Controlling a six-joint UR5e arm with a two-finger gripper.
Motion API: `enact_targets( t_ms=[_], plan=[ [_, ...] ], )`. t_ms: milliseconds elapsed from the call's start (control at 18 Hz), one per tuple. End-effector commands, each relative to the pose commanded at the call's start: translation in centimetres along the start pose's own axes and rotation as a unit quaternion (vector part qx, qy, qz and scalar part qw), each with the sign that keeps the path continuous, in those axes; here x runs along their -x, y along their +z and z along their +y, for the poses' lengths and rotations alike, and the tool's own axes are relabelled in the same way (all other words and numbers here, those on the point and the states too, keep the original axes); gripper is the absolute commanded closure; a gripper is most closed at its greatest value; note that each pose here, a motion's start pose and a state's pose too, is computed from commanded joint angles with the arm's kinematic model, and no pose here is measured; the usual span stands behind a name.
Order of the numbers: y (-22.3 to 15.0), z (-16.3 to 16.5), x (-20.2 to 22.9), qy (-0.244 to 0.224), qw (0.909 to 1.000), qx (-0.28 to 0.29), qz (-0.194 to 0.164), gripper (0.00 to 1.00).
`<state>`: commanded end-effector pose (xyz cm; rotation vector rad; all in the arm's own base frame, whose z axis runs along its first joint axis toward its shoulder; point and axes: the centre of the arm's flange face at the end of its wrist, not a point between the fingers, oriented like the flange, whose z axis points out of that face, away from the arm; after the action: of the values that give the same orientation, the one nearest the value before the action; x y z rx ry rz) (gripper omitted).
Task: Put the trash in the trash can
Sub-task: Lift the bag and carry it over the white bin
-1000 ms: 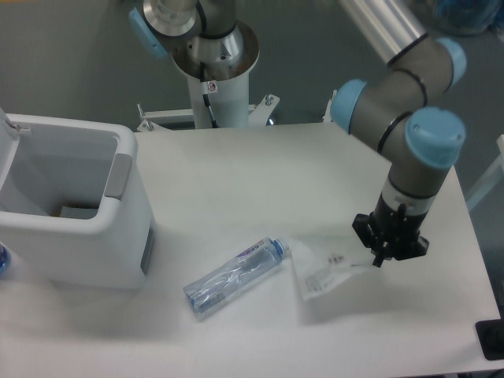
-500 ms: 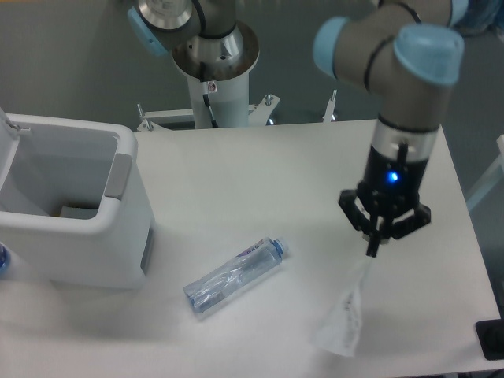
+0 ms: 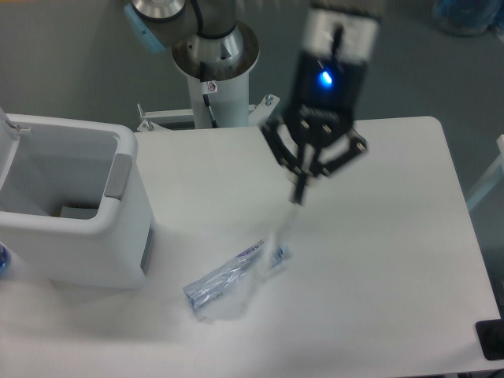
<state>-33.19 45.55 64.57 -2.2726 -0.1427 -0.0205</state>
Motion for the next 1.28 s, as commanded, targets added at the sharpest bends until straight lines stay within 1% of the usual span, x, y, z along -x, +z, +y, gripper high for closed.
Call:
enact_targets(
  t_ms=[167,333,500,611,722,889,1278],
  plan=[
    [-2.2,-1.1,-4.5,0.014,0.9998,-0.008,0.014,1.0],
    [-3.8,-1.1,-8.7,0.019,0.9993,-0.001,0.033,1.0],
    [-4.8,-0.2,-11.6,0.02,0.9987,0.007,0.047,1.0],
    [-4.7,1.2,-13.3,0.02,0.998,0.02,0.058,1.0],
    [-4.1,2.9,-14.0,0.018,0.9975,0.028,0.062,1.0],
    [-2.6,4.3,-14.0,0.01,0.9966,0.04,0.072,1.0],
    [-0.3,4.3,-15.5,0.019,0.9935,0.055,0.099,1.0]
  ],
)
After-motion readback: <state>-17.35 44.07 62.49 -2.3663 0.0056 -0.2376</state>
